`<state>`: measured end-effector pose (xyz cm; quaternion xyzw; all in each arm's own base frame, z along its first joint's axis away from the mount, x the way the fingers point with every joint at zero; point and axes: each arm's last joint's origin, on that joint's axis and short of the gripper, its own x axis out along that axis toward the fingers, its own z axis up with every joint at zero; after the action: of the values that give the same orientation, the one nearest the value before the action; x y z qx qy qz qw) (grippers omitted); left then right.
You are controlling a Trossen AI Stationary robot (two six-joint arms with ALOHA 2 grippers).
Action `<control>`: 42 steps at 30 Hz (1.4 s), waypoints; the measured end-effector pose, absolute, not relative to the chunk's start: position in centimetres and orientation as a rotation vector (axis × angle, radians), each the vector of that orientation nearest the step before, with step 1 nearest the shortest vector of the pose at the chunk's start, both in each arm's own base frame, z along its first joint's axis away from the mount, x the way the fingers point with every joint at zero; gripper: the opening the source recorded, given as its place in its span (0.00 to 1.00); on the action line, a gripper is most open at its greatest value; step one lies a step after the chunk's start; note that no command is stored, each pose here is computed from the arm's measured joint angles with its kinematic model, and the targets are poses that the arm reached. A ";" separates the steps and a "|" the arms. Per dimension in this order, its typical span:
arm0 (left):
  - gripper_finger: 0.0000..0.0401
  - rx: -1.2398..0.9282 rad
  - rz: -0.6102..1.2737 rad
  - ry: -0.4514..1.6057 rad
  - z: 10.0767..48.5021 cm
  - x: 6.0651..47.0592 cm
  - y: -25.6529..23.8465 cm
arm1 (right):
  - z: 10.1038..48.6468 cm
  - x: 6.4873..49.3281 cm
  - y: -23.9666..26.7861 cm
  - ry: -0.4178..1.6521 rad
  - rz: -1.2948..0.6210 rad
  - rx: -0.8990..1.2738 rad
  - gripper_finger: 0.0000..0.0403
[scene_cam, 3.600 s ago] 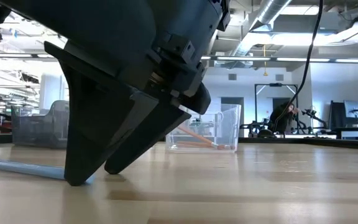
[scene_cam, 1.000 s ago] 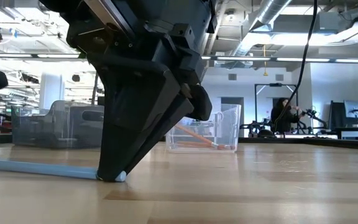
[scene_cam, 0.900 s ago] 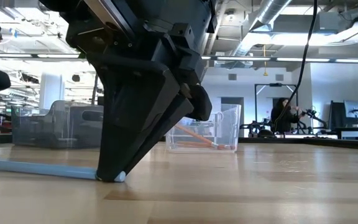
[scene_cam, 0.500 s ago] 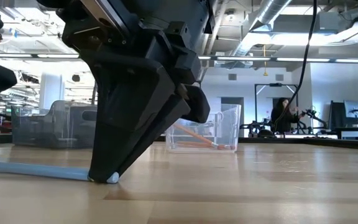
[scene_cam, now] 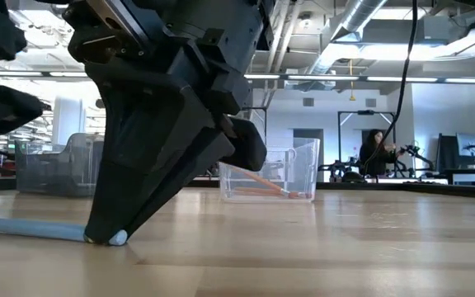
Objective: Sort pens & pencils
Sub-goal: Put the blue pencil into the white bin
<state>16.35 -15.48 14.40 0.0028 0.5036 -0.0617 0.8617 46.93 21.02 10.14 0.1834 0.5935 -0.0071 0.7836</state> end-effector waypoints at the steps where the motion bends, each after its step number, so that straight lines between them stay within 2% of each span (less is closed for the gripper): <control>1: 0.45 0.004 -0.138 1.069 14.4 16.3 -15.5 | 10.1 47.0 20.9 1.281 -0.020 0.400 0.08; 14: 0.35 0.053 -0.120 1.143 13.4 16.1 -15.3 | 9.9 47.8 20.1 1.240 -0.038 0.447 0.07; 20: 0.34 0.068 -0.075 1.206 11.9 16.5 -15.8 | 9.8 47.9 20.1 1.233 -0.051 0.458 0.07; 30: 0.34 0.103 -0.083 1.193 13.1 16.8 -15.9 | 9.8 47.9 20.0 1.232 -0.054 0.459 0.07; 35: 0.39 0.083 -0.029 1.198 13.1 16.8 -15.6 | 9.8 47.9 20.1 1.230 -0.054 0.457 0.07; 42: 0.58 0.105 -0.006 1.180 13.1 16.9 -15.4 | 9.8 47.8 20.2 1.228 -0.054 0.454 0.08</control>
<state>16.87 -15.44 13.13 0.0496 0.5559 -0.0027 0.8297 47.82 20.25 9.83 0.2111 0.5712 -0.0251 0.7928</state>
